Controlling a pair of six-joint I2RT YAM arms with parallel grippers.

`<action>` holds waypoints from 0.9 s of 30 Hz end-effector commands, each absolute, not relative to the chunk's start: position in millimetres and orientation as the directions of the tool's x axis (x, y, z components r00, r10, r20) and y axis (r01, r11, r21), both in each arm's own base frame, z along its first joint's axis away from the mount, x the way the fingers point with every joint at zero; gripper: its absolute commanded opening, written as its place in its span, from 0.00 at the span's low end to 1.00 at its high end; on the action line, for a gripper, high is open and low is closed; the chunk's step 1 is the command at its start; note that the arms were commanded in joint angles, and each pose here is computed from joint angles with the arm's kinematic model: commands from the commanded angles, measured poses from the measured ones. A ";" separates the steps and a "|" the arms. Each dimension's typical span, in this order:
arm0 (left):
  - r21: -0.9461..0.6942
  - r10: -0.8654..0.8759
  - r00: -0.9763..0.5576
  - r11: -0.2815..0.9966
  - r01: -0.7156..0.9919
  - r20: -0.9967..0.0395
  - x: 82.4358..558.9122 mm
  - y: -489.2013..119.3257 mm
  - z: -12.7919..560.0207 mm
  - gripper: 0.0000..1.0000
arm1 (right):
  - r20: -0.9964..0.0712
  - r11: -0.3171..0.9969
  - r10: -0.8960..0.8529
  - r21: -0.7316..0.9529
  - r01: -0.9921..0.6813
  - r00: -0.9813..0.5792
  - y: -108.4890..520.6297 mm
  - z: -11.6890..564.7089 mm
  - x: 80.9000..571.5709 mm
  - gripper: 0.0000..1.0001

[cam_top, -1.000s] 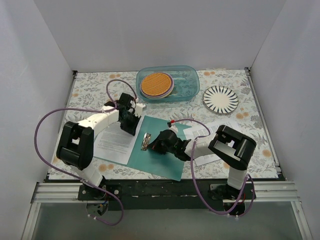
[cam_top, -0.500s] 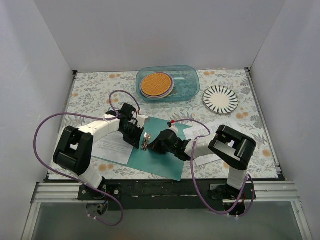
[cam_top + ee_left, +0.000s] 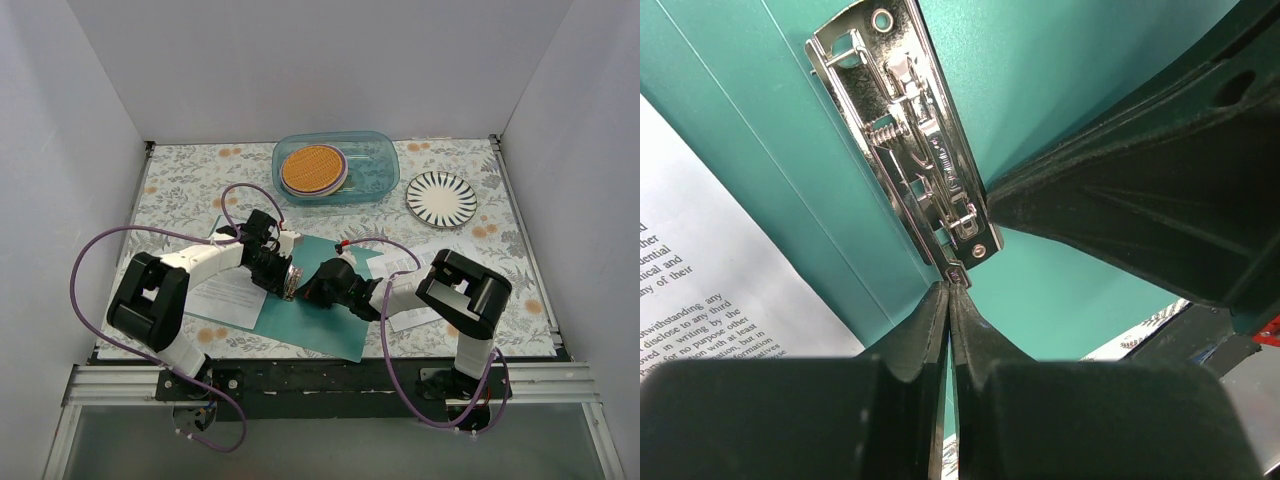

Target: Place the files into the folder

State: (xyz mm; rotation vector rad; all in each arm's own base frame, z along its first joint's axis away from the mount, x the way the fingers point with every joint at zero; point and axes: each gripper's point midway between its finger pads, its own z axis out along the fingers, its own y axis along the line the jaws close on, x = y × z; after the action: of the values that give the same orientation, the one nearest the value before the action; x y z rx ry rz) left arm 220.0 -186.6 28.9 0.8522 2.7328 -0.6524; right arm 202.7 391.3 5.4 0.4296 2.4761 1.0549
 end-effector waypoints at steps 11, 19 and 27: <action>-0.315 0.513 -0.785 0.725 0.613 -0.347 224.6 -205.1 22.4 0.00 | -0.144 0.973 0.219 0.108 0.204 -0.965 233.9 -126.1 108.8 0.01; -0.247 0.535 -0.792 0.758 0.604 -0.294 226.1 -198.7 4.2 0.00 | -0.141 0.972 0.222 0.112 0.207 -0.965 233.4 -126.4 107.9 0.01; -0.310 0.507 -0.765 0.711 0.631 -0.396 238.0 -223.2 62.9 0.00 | -0.136 0.972 0.221 0.111 0.207 -0.966 233.0 -128.0 107.1 0.01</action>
State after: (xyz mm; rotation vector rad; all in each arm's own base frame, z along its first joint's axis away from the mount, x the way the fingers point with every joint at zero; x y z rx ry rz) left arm 219.3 -192.8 27.6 0.8796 2.7841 -0.5219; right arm 202.7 391.9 5.3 0.4373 2.4769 1.0733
